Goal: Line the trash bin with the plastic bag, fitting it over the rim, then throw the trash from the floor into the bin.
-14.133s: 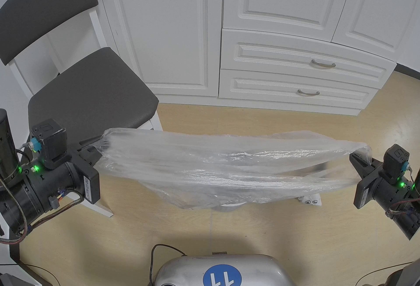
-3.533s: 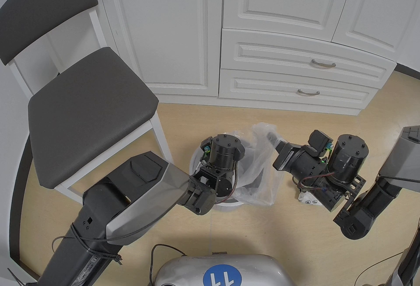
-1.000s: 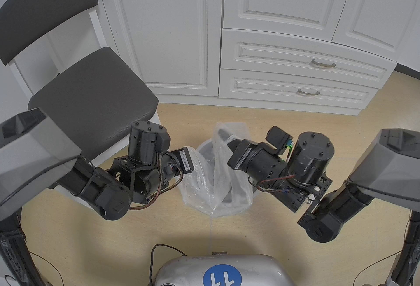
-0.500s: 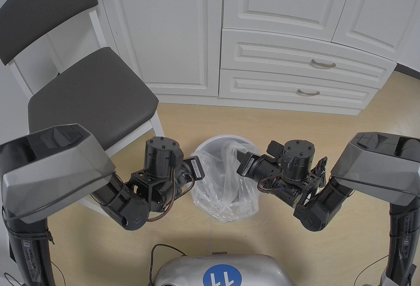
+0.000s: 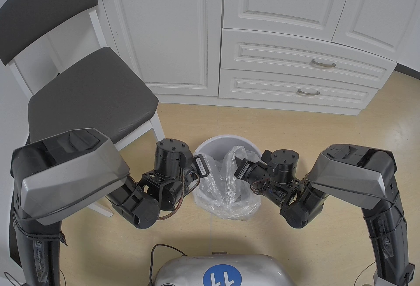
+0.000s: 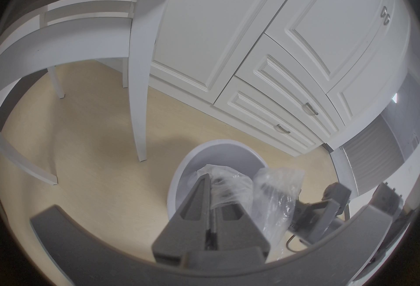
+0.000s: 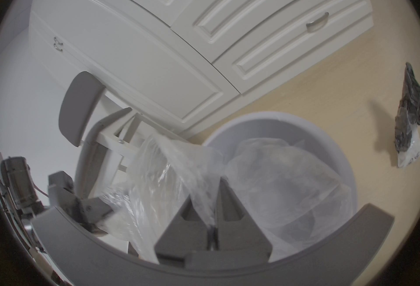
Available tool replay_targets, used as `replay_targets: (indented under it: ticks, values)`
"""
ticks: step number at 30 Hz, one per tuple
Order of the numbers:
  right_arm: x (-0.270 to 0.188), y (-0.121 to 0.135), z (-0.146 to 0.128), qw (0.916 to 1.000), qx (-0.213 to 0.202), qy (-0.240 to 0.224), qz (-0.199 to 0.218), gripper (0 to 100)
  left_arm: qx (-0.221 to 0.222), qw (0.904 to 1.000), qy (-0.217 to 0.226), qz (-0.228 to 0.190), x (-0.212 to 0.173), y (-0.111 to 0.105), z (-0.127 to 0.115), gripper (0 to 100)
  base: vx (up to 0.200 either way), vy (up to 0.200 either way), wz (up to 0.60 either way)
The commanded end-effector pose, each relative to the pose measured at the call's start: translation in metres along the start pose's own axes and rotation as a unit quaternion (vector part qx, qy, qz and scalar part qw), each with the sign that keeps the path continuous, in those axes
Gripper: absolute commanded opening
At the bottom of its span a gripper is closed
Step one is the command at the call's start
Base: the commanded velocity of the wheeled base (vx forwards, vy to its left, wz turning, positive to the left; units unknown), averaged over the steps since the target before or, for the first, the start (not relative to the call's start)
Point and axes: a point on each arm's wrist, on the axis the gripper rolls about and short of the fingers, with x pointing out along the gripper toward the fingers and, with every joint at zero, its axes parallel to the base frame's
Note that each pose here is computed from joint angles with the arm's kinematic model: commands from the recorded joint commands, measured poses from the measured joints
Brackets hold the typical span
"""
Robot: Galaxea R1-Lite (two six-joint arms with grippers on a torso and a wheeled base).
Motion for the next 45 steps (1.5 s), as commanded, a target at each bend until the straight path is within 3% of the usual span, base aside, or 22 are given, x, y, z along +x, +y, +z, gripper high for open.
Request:
replay_targets:
  ticks: [1,15,19,24,33,40,45]
  values:
    - [0.014,-0.017,-0.021,0.9991,0.004,0.026,-0.033,0,-0.004,1.0000,-0.003,0.004,0.009,-0.001,-0.006,0,0.000,0.000,0.00]
    - [0.042,-0.011,-0.027,0.9889,0.004,0.078,-0.126,0,-0.001,0.9999,-0.008,0.010,0.011,-0.008,-0.013,0,0.000,0.000,0.00]
    - [0.043,-0.007,-0.023,0.9887,0.018,0.071,-0.131,0,-0.001,0.9999,-0.008,0.010,0.011,-0.008,-0.013,0,0.000,0.000,0.00]
    - [0.042,0.004,-0.008,0.9932,0.030,0.040,-0.105,0,-0.003,0.9999,-0.011,0.009,0.014,-0.009,-0.014,0,0.000,0.000,0.00]
    - [0.019,0.021,0.051,0.9956,0.025,-0.004,-0.090,0,-0.022,0.9993,-0.029,-0.004,0.015,-0.012,-0.011,0,0.000,0.000,0.00]
    - [-0.009,0.008,0.105,0.9939,-0.030,-0.036,-0.100,0,-0.032,0.9989,-0.036,-0.001,0.018,-0.009,-0.007,0,0.000,0.000,0.00]
    - [-0.035,-0.005,0.126,0.9916,-0.069,-0.025,-0.106,0,-0.043,0.9960,-0.075,0.023,0.021,-0.001,0.019,0,0.000,0.000,0.00]
